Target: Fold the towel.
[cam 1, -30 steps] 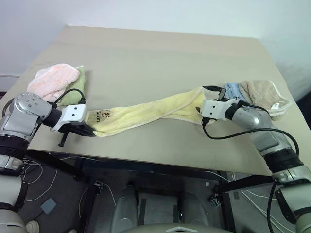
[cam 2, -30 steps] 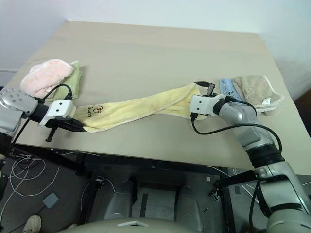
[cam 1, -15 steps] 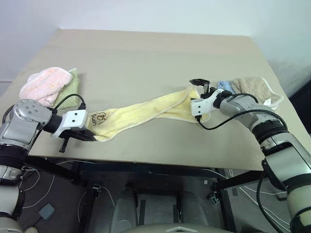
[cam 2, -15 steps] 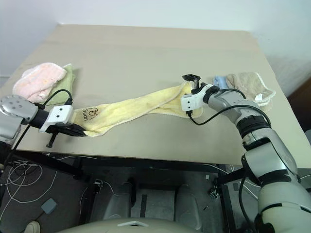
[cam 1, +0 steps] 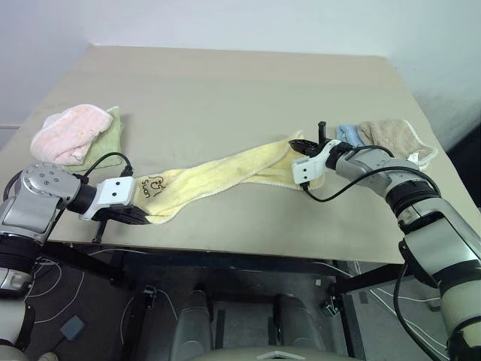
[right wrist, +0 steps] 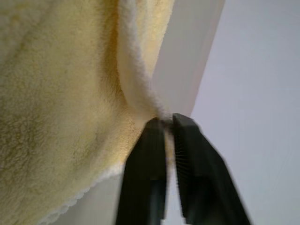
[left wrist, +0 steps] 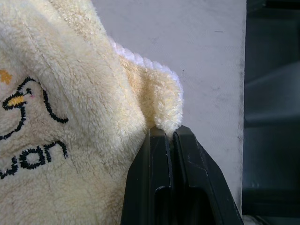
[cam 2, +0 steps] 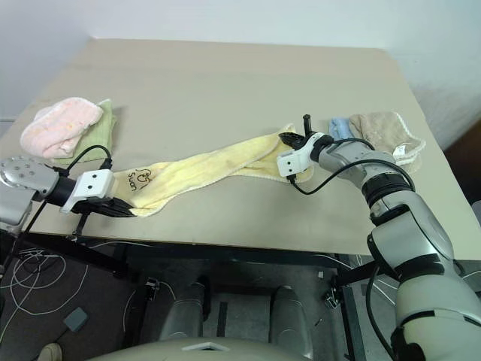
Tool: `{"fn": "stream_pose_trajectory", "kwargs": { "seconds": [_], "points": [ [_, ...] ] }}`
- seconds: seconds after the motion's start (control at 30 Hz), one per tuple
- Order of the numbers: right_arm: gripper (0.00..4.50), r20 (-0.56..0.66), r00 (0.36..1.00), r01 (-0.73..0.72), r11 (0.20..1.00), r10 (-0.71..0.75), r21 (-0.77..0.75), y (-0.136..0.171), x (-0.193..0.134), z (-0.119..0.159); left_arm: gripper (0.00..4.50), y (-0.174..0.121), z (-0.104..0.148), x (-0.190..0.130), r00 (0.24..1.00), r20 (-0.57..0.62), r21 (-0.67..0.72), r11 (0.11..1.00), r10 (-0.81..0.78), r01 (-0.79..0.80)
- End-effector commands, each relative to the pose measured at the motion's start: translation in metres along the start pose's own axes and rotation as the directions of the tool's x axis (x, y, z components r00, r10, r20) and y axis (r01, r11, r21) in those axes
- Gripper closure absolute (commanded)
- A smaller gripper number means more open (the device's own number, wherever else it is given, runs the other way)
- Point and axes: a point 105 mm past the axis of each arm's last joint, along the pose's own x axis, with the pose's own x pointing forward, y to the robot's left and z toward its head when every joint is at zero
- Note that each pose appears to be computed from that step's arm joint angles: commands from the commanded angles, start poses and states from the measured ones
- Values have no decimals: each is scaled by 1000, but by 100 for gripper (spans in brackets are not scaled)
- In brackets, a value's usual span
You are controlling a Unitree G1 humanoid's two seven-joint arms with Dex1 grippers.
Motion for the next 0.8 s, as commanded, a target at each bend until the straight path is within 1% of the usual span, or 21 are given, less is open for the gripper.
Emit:
{"fn": "stream_pose_trajectory", "kwargs": {
  "seconds": [0.03,0.2,0.27,0.3,0.4,0.47,0.5,0.57,0.6,0.67,0.73,0.8],
  "points": [
    [446,-14,998,58,998,-59,-23,-19,0,-6,450,2,4,-9,999,-1,14,999,35,-35],
    [446,-31,997,73,997,-73,-21,-20,-3,-10,450,5,5,-9,998,18,8,998,66,-66],
    [446,-56,996,76,997,-76,5,-20,-7,-16,450,14,14,-12,989,84,-12,992,125,-124],
    [446,-78,993,93,995,-90,39,-22,-11,-22,450,23,21,-15,974,134,-36,983,182,-179],
    [446,-137,982,143,985,-128,101,-32,-25,-38,450,52,38,-30,896,256,-129,931,364,-341],
    [446,-184,969,195,968,-165,157,-46,-38,-51,450,76,44,-46,802,303,-201,857,515,-474],
    [446,-208,962,218,959,-179,180,-53,-45,-58,450,90,47,-56,733,324,-244,801,598,-546],
    [446,-234,953,239,949,-190,204,-61,-55,-65,450,106,50,-68,640,335,-305,722,692,-621],
    [446,-242,951,248,945,-194,214,-64,-58,-68,450,114,49,-72,598,330,-349,683,731,-642],
    [446,-274,937,286,927,-217,244,-80,-67,-78,450,142,57,-91,437,317,-463,540,842,-703],
    [446,-301,926,314,910,-229,272,-90,-73,-86,450,160,67,-104,321,315,-532,446,893,-719],
    [446,-321,919,324,905,-231,276,-96,-75,-92,450,170,76,-111,255,319,-560,399,913,-726]
  ]
}}
